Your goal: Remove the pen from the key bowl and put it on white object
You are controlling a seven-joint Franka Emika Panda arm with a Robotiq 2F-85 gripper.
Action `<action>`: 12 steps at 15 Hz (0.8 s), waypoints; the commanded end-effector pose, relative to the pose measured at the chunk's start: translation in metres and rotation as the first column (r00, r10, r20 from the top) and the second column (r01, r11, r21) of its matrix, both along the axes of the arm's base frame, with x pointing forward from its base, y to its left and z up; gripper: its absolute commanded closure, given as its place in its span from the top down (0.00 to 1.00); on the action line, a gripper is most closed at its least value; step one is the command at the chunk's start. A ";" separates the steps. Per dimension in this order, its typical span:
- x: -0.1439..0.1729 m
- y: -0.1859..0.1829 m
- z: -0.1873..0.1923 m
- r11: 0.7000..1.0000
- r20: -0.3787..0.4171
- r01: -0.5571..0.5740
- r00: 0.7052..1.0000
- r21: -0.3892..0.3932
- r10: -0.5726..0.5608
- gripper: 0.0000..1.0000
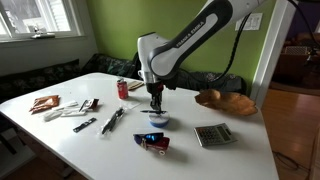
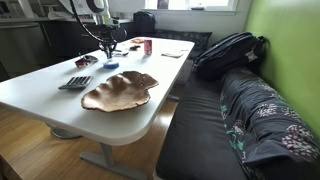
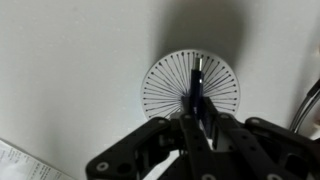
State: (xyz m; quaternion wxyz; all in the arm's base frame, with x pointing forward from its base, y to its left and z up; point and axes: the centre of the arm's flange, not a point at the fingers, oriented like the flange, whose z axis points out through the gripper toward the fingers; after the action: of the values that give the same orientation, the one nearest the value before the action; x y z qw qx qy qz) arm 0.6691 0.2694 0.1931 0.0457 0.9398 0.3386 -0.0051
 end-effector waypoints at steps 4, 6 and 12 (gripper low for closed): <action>-0.008 -0.003 -0.010 0.998 -0.006 0.046 0.999 -0.053 -0.046 0.03; -0.009 -0.003 -0.014 0.997 -0.018 0.047 0.999 -0.056 -0.048 0.03; -0.015 -0.012 0.008 0.996 0.011 0.071 0.997 -0.053 -0.071 0.53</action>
State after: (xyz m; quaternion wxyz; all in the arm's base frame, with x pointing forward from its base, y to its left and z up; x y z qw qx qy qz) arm 0.6655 0.2638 0.1837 0.0560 0.9476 0.3139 -0.0182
